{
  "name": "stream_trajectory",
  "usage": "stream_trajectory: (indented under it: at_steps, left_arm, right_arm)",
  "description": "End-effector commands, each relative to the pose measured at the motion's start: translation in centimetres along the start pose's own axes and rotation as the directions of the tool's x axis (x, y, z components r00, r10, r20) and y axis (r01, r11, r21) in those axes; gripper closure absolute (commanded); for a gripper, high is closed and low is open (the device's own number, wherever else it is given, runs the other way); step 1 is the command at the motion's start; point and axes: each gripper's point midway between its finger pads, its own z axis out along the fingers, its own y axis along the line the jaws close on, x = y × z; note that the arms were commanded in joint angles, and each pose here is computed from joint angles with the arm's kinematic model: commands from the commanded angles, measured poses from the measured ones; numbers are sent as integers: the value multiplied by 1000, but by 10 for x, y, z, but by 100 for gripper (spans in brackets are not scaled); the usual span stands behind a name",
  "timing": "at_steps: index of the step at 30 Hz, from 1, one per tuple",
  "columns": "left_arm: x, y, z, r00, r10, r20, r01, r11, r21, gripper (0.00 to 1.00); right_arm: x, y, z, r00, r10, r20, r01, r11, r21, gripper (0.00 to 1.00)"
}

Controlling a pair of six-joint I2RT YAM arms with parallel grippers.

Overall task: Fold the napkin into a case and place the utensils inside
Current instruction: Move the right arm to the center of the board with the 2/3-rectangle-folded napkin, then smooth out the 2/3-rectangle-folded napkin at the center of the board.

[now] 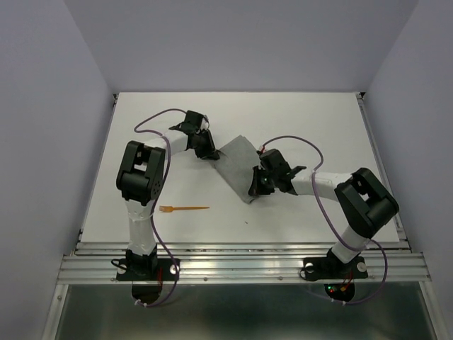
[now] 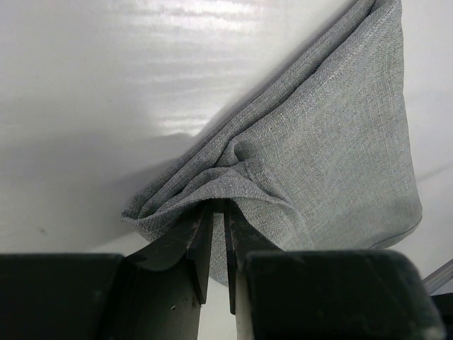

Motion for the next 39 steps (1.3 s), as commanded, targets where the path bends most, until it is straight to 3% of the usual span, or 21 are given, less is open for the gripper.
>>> stream_trajectory:
  at_steps: [1, 8, 14, 17, 30, 39]
  left_arm:
    - [17, 10, -15, 999, 45, -17, -45, 998, -53, 76]
    - [33, -2, -17, 996, 82, -33, -83, 996, -35, 76]
    - [36, -5, -8, 996, 79, -50, -81, 996, -39, 76]
    - [35, -7, -9, 996, 81, -47, -82, 996, -35, 76]
    - [27, -33, -23, 993, 115, -28, -115, 993, 13, 76]
    - [24, -38, -25, 990, 134, -35, -133, 991, 20, 76]
  right_arm:
    - [72, -33, -11, 980, 47, -191, -19, 989, 146, 99]
    - [89, -23, -30, 978, 25, -208, 9, 987, 160, 99]
    - [17, 9, -55, 1000, -24, -1, 24, 990, 140, 99]
    - [-6, 23, -59, 998, -42, 50, 36, 992, 123, 99]
    - [-85, 82, -4, 988, -83, 128, 80, 996, 24, 99]
    - [-110, 67, 46, 994, -13, 108, 10, 999, 32, 99]
